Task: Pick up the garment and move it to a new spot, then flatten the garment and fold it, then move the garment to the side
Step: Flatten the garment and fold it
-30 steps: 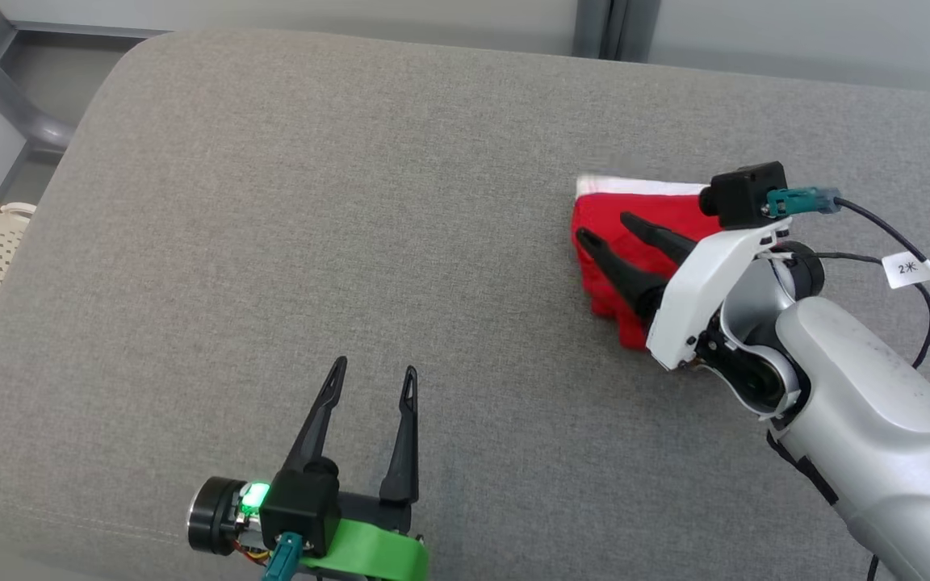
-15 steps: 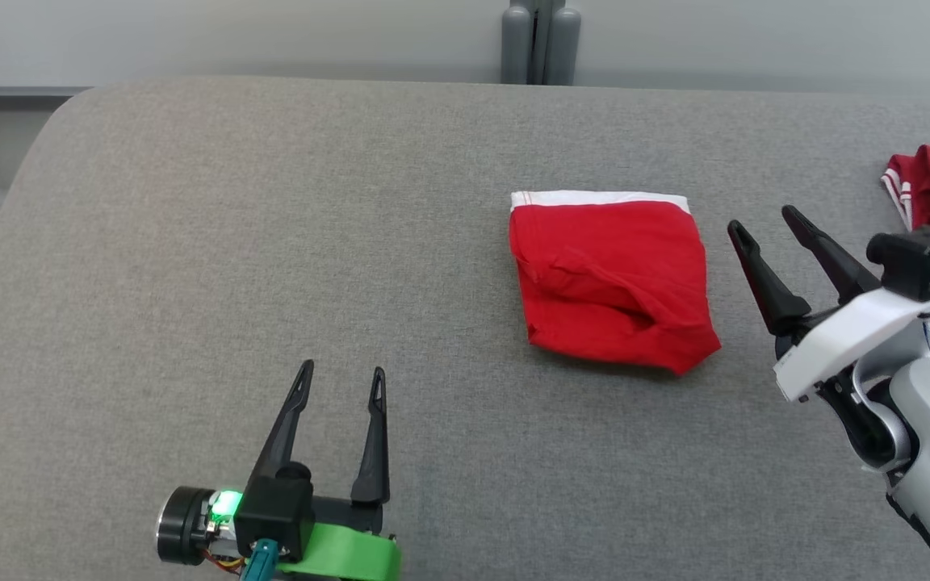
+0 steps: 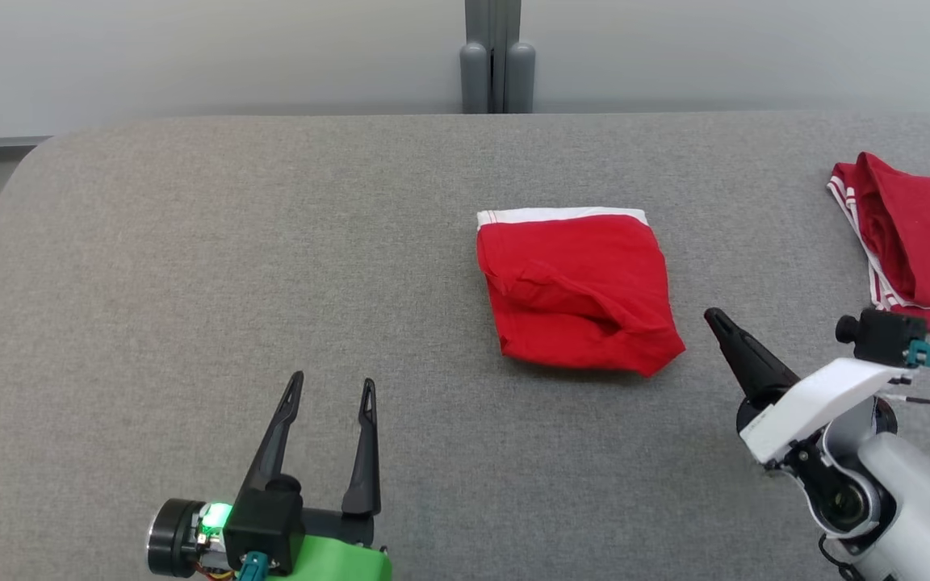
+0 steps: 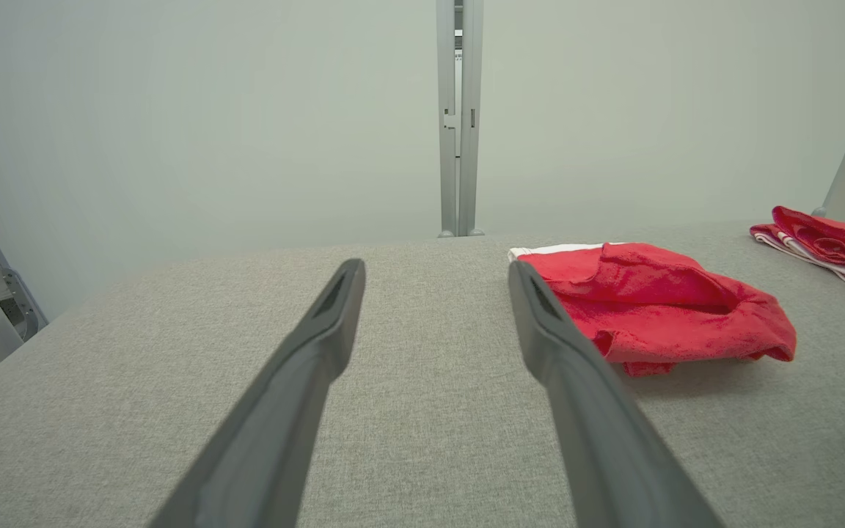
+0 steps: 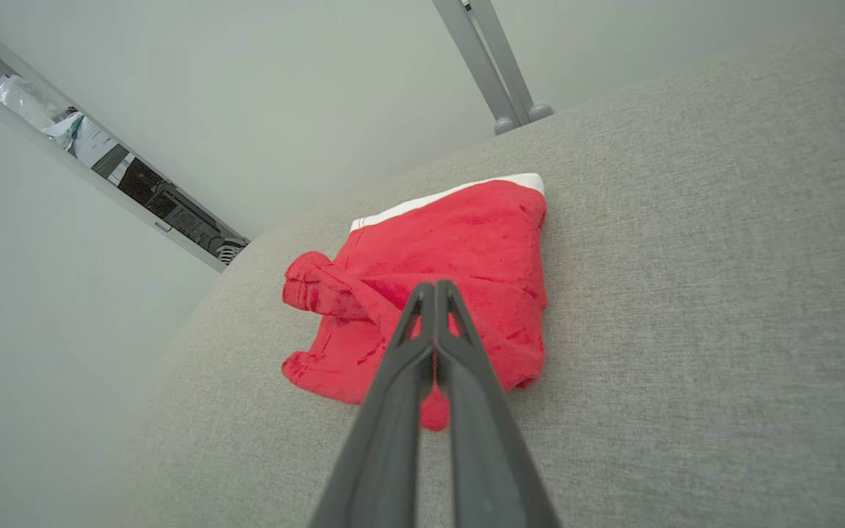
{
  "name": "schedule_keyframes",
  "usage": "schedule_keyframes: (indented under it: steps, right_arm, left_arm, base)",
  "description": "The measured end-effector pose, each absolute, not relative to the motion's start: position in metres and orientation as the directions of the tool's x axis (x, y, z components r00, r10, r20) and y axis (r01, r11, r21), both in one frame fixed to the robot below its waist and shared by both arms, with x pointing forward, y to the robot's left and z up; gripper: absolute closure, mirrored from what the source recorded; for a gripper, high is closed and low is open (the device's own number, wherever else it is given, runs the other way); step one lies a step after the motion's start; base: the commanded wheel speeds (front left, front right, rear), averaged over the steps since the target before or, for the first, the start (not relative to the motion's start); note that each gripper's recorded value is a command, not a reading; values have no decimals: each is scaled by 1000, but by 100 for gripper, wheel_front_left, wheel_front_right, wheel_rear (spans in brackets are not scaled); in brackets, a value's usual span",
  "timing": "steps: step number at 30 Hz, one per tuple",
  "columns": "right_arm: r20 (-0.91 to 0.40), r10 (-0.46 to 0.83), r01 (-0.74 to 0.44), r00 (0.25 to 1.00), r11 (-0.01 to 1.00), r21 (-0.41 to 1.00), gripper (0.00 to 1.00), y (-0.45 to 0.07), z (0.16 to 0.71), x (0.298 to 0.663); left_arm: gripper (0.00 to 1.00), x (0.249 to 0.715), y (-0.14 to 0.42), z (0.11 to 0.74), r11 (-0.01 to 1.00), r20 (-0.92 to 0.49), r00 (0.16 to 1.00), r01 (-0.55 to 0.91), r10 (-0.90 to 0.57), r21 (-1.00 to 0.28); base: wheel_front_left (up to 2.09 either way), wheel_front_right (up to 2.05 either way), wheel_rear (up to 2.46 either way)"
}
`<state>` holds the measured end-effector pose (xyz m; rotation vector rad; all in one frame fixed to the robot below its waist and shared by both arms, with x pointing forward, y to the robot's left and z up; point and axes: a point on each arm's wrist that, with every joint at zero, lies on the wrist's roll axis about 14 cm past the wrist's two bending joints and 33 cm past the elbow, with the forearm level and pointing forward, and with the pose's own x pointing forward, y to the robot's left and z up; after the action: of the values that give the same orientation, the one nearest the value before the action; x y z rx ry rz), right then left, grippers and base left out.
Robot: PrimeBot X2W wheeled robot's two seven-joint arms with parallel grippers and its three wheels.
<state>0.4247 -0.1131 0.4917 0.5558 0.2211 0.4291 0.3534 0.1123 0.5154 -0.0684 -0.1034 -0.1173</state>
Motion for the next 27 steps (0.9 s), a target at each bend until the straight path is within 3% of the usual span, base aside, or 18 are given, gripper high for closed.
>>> schedule_keyframes:
  steps: [7,14,23,25,27]
  right_arm:
    - [-177,559,-266,810,619,739,100,-84,490,454]
    - [-319,616,-264,720,669,695,100,-72,460,475]
    - [-460,780,-301,424,600,741,100,-27,415,421]
    - [-448,799,-326,401,581,745,100,-23,420,414]
    - [-411,806,-355,427,567,743,100,-23,433,418]
  left_arm:
    - [0,352,112,510,989,87,990,118,-110,-92]
    - [0,355,119,503,988,59,995,92,-85,-126]
    - [0,355,137,491,992,15,1000,23,-21,-122]
    - [0,355,138,490,993,13,1000,21,-19,-120]
    - [0,354,137,492,993,17,1000,24,-22,-119]
  base:
    - [0,0,0]
    - [0,0,0]
    - [0,0,0]
    - [0,0,0]
    - [0,0,0]
